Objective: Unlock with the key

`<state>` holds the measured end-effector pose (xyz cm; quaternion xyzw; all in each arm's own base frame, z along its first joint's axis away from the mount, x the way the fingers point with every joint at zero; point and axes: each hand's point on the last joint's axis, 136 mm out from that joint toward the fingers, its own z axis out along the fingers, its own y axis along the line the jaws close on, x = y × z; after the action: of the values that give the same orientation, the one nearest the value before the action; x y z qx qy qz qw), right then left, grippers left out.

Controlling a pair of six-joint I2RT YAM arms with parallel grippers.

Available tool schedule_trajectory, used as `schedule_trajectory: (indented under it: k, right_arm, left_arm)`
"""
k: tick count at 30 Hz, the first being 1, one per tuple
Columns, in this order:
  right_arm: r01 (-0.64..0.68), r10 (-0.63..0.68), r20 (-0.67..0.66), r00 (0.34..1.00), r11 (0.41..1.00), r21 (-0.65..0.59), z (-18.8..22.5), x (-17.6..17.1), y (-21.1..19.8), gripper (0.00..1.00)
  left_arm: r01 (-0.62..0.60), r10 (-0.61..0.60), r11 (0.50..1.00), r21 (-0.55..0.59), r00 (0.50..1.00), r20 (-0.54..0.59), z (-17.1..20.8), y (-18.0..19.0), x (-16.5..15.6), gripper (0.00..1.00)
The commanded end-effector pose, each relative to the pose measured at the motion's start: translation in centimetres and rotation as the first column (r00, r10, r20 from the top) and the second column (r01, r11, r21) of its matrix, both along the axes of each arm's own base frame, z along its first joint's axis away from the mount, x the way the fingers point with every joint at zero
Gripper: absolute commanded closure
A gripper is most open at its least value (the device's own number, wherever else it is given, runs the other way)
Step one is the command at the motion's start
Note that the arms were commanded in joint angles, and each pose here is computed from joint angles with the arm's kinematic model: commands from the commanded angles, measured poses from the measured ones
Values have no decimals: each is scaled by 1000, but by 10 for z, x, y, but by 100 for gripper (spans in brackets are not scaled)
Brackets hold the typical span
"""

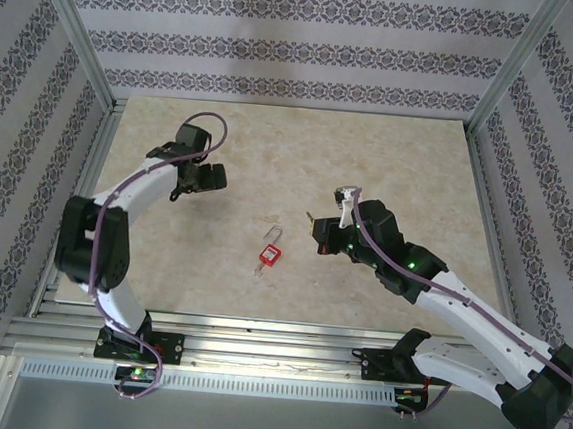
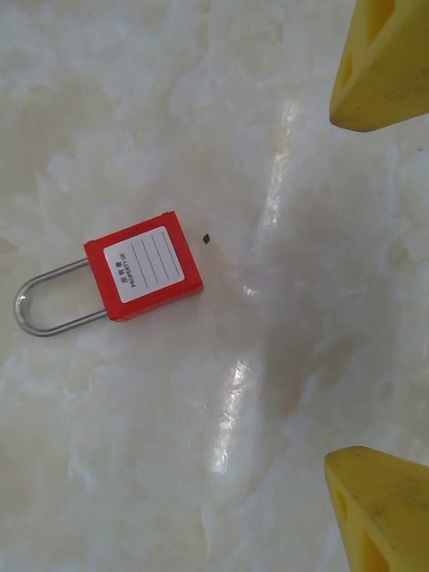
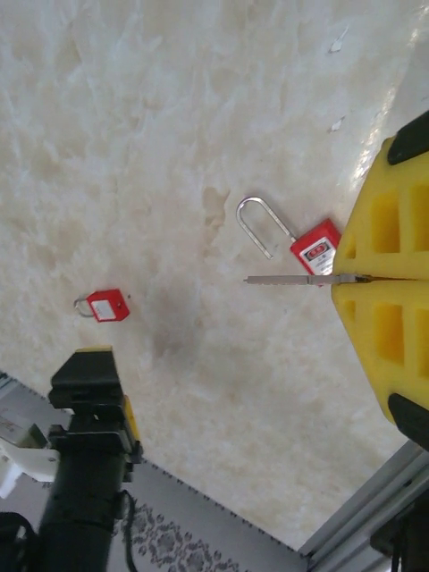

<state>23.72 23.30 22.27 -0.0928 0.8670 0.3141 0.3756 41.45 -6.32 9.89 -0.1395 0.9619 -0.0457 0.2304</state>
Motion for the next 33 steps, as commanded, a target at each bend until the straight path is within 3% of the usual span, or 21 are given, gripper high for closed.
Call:
schedule_trajectory:
  k: [1,15,23,28,33]
  right_arm:
    - [1,-1,2,1000,999,-44,-12,-5,-7,100]
    - [0,-1,-21,1000,1000,-28,-31,-18,-15,100]
    - [7,-7,-26,1000,1000,-22,-36,-22,-18,100]
    - [5,-6,-29,1000,1000,-18,-36,-22,-18,100]
    - [1,-1,-34,999,1000,-11,-36,-22,-16,100]
  left_arm:
    - [-1,2,1000,4,997,-73,-9,3,10,13]
    - [-127,111,990,-59,968,-225,-67,14,55,25]
    - [-159,128,980,-120,965,-229,-76,9,64,32]
    - [-156,123,980,-125,964,-237,-82,8,65,42]
    - [-139,100,977,-160,968,-231,-88,2,68,66]
